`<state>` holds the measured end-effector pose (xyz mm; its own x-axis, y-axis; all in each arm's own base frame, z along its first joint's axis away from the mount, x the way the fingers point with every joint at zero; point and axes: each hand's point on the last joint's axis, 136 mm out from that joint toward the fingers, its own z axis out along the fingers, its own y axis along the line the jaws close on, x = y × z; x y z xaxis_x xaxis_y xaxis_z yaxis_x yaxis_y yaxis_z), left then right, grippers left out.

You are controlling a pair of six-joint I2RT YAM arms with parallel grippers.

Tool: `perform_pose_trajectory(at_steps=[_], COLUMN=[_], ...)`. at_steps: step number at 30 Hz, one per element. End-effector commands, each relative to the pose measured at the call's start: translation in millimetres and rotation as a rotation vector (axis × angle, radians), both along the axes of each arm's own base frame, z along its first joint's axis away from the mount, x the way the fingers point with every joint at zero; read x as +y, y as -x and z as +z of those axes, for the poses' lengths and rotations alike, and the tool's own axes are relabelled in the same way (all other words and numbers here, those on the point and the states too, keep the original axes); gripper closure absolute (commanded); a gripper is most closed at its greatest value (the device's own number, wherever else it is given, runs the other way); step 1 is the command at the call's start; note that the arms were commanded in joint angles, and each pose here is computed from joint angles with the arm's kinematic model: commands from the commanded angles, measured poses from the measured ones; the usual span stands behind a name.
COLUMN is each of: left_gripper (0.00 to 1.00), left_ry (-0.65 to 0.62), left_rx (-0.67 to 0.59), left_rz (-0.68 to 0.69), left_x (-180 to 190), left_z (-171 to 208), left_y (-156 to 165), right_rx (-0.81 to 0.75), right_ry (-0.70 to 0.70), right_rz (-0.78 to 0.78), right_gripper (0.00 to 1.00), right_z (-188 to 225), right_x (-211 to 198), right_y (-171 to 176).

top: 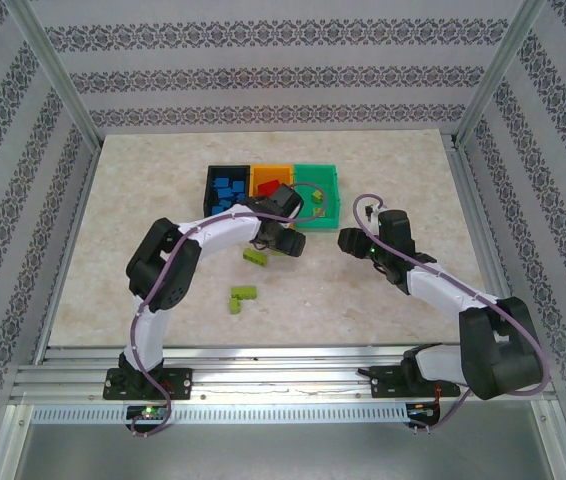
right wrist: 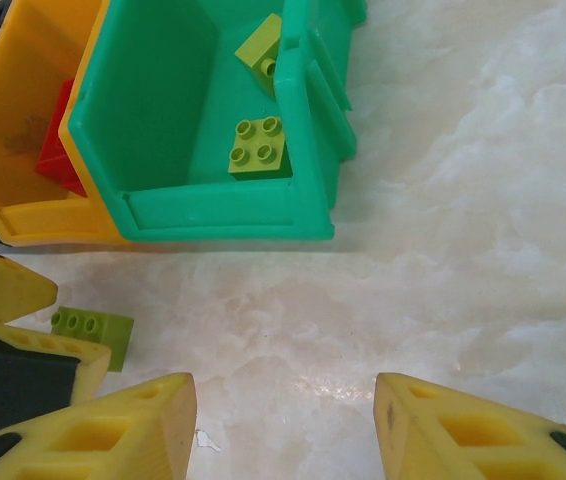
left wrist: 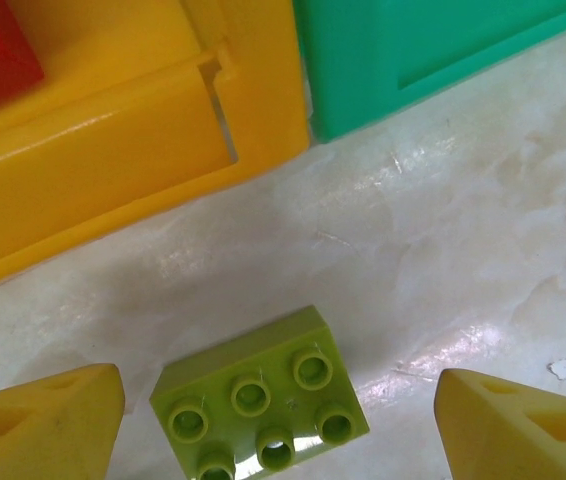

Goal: Sort the legos into containers by color
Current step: Pick up the lego from the center of the table.

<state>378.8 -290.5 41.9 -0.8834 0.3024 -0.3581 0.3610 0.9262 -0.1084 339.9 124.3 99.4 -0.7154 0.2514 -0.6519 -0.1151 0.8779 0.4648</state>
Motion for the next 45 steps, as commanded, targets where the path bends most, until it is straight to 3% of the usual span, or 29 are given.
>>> perform_pose_trajectory(at_steps=[1, 14, 22, 33, 45], left_gripper=[0.20, 0.29, 0.55, 0.57, 0.57], left_ry=[-0.066, -0.092, -0.064, 0.094, 0.213], left_rx=[0.050, 0.078, 0.059, -0.072, -0.209], left_rz=[0.008, 0.008, -0.008, -0.023, -0.042], left_x=[4.3, 2.3, -5.5, -30.3, -75.1], left_z=[-10.3, -18.2, -9.6, 59.4, 110.9], left_y=[8.8, 12.1, 11.1, 3.0, -47.5], right_rx=[-0.016, -0.015, -0.020, -0.024, -0.037], right_ry=[0.003, -0.002, 0.006, 0.003, 0.002], right_rz=[0.014, 0.026, 0.021, 0.017, 0.001], right_gripper=[0.49, 0.50, 0.49, 0.49, 0.49], right_z=[1.6, 1.6, 2.1, 3.4, 5.0], right_x=[4.1, 8.2, 6.9, 6.4, 2.8], right_y=[-1.9, -1.3, -1.7, -1.5, -1.0])
